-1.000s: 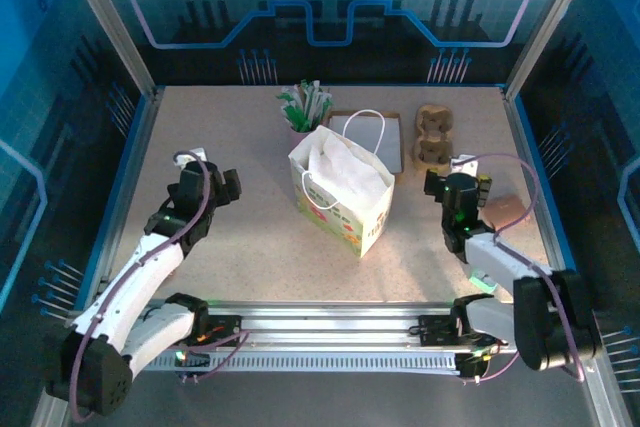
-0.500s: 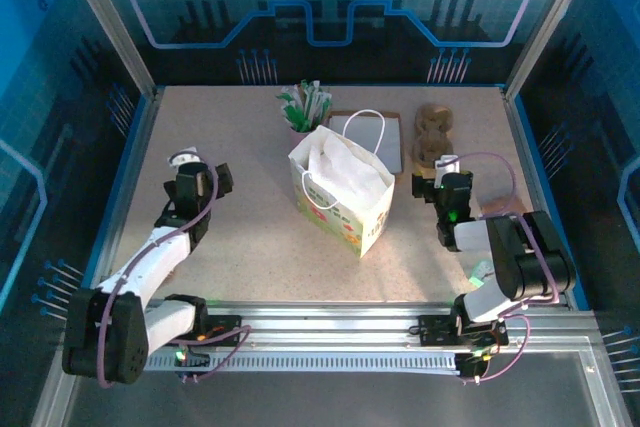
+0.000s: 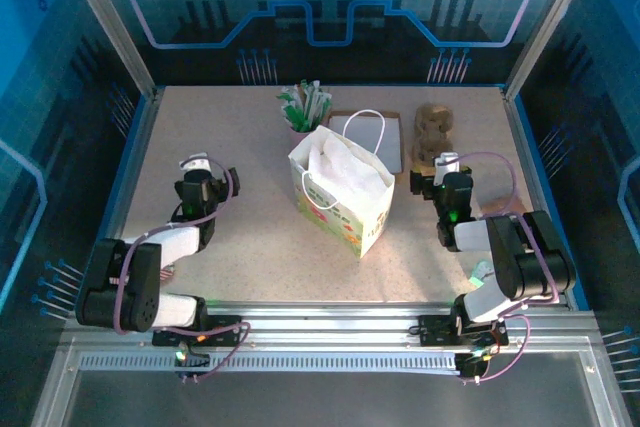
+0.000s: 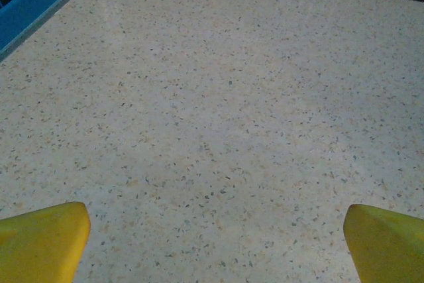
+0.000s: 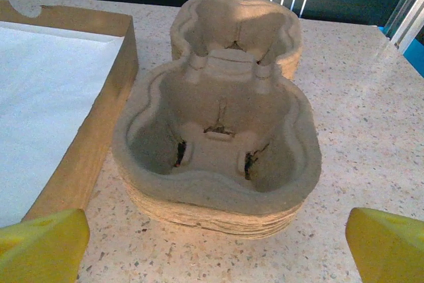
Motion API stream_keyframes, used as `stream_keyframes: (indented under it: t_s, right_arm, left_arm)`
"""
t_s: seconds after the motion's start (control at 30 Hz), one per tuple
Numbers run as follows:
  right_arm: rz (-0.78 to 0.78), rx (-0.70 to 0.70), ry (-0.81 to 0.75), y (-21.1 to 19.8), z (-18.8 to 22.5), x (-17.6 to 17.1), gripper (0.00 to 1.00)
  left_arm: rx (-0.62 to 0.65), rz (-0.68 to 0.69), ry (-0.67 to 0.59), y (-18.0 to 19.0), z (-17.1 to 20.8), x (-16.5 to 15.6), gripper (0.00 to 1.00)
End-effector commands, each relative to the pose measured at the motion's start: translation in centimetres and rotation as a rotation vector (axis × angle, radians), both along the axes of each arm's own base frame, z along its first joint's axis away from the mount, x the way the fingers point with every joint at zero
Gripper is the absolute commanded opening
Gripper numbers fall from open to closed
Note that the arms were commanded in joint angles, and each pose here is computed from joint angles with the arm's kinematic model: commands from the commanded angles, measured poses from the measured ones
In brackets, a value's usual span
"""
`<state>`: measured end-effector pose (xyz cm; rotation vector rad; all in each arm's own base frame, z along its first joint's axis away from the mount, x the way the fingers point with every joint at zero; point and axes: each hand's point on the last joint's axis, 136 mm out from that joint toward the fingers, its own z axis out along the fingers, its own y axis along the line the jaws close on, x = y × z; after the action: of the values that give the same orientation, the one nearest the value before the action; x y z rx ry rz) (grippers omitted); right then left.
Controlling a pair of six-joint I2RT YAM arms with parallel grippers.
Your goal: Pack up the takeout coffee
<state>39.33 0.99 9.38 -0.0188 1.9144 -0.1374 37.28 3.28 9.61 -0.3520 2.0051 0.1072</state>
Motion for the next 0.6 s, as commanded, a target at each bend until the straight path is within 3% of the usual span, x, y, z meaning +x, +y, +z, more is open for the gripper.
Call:
stream_keyframes:
  t_s: [0.0, 0.1, 0.57]
  right_arm:
    - [-0.005, -0.02, -0.038, 0.1, 0.7, 0.3, 1.0]
    - [-0.004, -0.02, -0.038, 0.1, 0.7, 0.2, 1.0]
    - [-0.005, -0.017, -0.039, 0.1, 0.8, 0.3, 1.0]
  left_arm:
    - [0.0, -0.071, -0.049, -0.6, 1.6, 2.0, 0.99]
    - [0.02, -0.12, -0.148, -1.3, 0.6, 1.4, 0.99]
    - [0.054, -0.132, -0.134, -1.8, 0.1, 2.3, 0.99]
